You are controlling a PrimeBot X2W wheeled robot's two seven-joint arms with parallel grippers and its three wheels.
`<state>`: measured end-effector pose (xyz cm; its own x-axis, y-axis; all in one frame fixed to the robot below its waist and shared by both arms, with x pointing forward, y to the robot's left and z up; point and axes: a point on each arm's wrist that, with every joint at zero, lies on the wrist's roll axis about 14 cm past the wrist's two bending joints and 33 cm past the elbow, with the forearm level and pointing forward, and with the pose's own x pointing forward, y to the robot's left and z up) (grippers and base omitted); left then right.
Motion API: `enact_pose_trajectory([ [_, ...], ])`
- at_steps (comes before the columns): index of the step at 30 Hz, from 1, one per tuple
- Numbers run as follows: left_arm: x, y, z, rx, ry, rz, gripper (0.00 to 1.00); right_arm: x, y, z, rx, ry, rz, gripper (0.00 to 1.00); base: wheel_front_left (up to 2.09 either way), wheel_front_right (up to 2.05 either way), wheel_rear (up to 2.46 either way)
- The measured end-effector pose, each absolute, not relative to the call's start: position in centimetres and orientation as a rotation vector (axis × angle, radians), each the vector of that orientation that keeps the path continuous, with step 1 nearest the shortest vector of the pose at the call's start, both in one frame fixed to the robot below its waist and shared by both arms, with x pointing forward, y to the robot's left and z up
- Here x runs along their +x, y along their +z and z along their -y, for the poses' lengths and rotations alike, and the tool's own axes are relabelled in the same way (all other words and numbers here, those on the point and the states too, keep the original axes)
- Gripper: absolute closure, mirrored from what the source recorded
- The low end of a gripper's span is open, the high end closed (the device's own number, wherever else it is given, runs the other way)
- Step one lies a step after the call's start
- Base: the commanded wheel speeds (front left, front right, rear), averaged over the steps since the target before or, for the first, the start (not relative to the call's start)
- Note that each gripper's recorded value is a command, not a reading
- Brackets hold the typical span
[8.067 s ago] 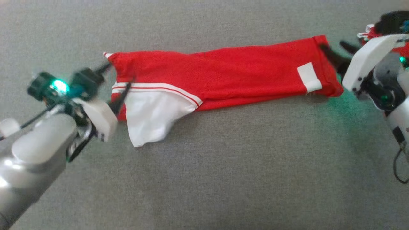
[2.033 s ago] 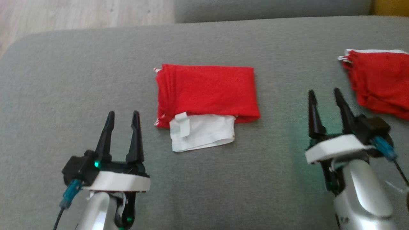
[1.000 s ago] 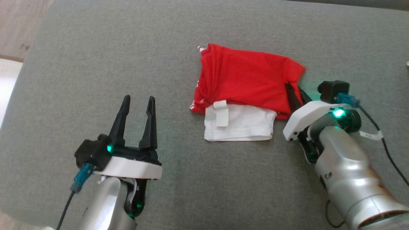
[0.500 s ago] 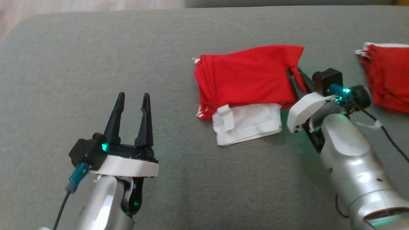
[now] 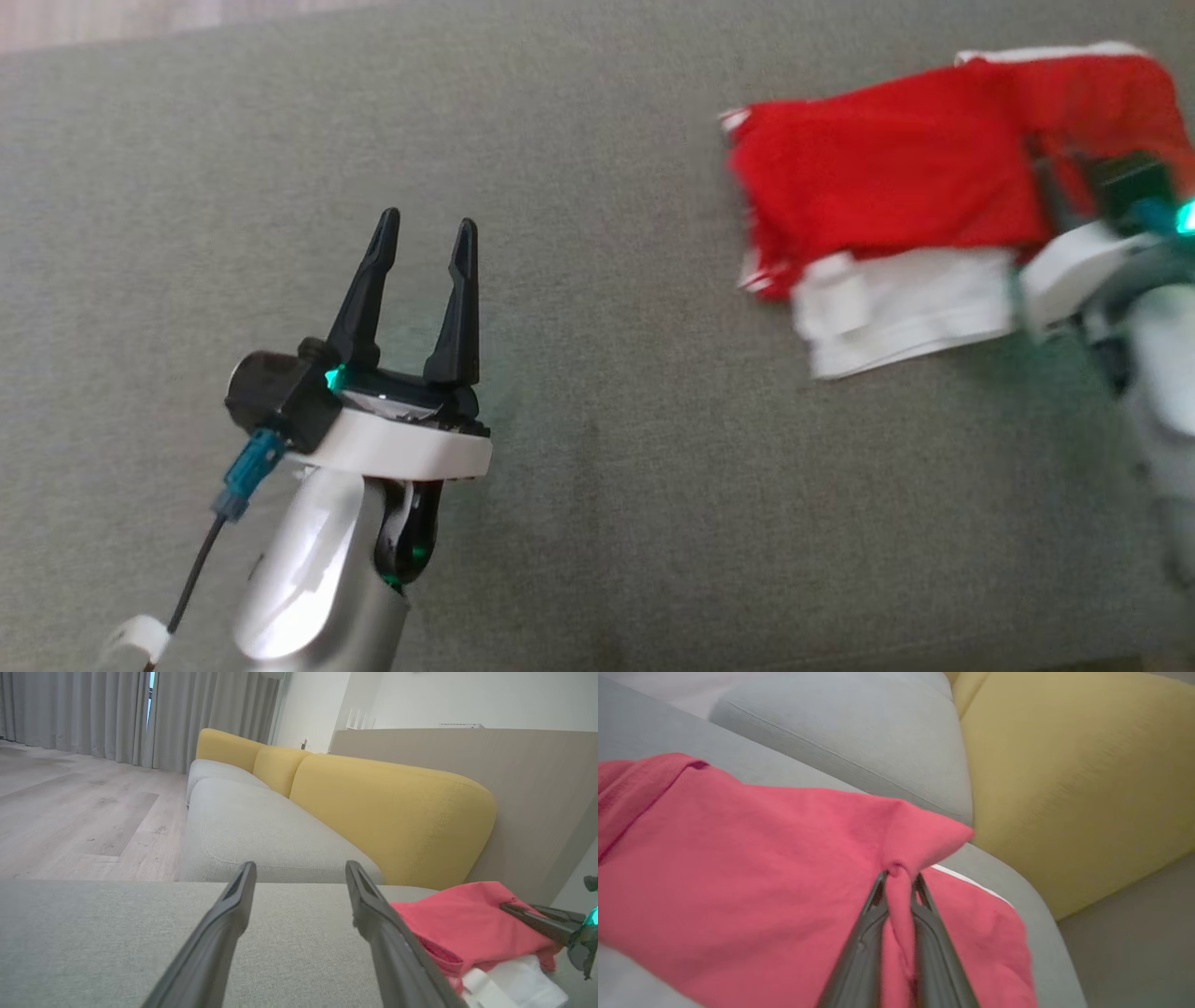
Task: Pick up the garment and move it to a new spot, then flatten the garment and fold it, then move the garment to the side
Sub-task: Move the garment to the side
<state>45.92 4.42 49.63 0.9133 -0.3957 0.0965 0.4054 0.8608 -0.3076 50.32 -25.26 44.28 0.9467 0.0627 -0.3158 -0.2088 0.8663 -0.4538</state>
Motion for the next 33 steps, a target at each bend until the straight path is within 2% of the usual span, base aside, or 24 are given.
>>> enact_pose_trajectory([
  [7, 46.8, 47.5, -3.9, -0.334, -0.427, -0.016, 0.00, 52.0, 46.4, 32.0, -0.548, 0.001, -0.319, 1.00, 0.00, 0.00, 0.00],
  [16, 47.3, 46.4, -5.3, -0.325, -0.390, -0.036, 0.00, 52.6, 45.9, 36.8, -0.569, -0.124, -0.396, 1.00, 0.00, 0.00, 0.00],
  [21, 47.4, 45.8, -6.1, -0.345, -0.364, -0.052, 0.00, 52.2, 45.0, 37.8, -0.568, -0.161, -0.442, 1.00, 0.00, 0.00, 0.00],
  [22, 47.4, 45.7, -6.1, -0.341, -0.364, -0.054, 0.00, 52.2, 44.9, 37.9, -0.560, -0.168, -0.443, 0.78, 0.00, 0.00, 0.00],
  [23, 47.4, 45.7, -6.1, -0.339, -0.364, -0.054, 0.00, 52.1, 44.9, 37.9, -0.558, -0.171, -0.443, 0.07, 0.00, 0.00, 0.00],
  [24, 47.3, 45.7, -6.1, -0.338, -0.365, -0.054, 0.00, 52.1, 45.0, 38.0, -0.554, -0.178, -0.441, 0.00, 0.00, 0.00, 0.00],
  [29, 47.2, 46.6, -6.0, -0.333, -0.369, -0.036, 0.00, 51.7, 46.1, 37.4, -0.521, -0.192, -0.387, 0.00, 0.00, 0.00, 0.00],
  [33, 46.9, 47.8, -6.0, -0.330, -0.372, -0.010, 0.00, 52.4, 48.2, 34.6, -0.461, -0.165, -0.268, 0.00, 0.00, 0.00, 0.00],
])
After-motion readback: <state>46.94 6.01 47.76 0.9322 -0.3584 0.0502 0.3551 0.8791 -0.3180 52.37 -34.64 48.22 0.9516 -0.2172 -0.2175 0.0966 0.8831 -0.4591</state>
